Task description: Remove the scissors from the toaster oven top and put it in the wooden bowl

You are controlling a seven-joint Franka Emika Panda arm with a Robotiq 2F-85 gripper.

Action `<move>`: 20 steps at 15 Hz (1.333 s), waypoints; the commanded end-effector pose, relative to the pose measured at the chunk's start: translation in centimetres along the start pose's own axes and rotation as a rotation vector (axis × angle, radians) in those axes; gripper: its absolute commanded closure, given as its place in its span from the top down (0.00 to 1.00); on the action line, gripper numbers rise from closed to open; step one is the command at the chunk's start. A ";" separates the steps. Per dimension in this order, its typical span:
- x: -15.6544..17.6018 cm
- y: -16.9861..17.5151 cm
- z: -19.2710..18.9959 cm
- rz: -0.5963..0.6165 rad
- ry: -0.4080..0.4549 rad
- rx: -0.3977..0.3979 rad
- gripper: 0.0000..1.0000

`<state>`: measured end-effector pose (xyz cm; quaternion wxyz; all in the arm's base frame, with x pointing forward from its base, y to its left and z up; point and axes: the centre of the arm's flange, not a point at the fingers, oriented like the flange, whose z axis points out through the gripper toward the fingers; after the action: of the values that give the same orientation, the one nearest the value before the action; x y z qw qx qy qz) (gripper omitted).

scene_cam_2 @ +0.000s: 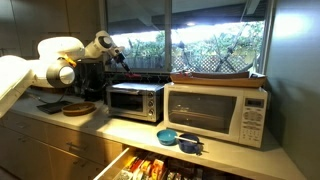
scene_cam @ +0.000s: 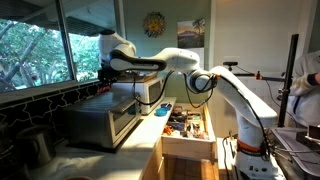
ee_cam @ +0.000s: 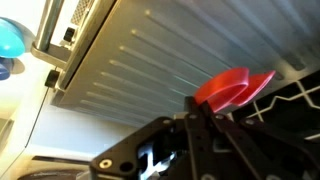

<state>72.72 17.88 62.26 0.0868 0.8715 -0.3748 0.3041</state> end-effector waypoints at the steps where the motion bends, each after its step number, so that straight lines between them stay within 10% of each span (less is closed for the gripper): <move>1: -1.6 -0.3 -6.1 -0.072 -0.020 0.096 0.01; 13: -19.8 -6.5 -25.5 -0.212 -0.161 0.200 0.01; 20: -22.7 -6.2 -23.6 -0.232 -0.452 0.158 0.01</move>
<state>52.01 44.02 68.47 -0.0035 0.9478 -0.2599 0.1846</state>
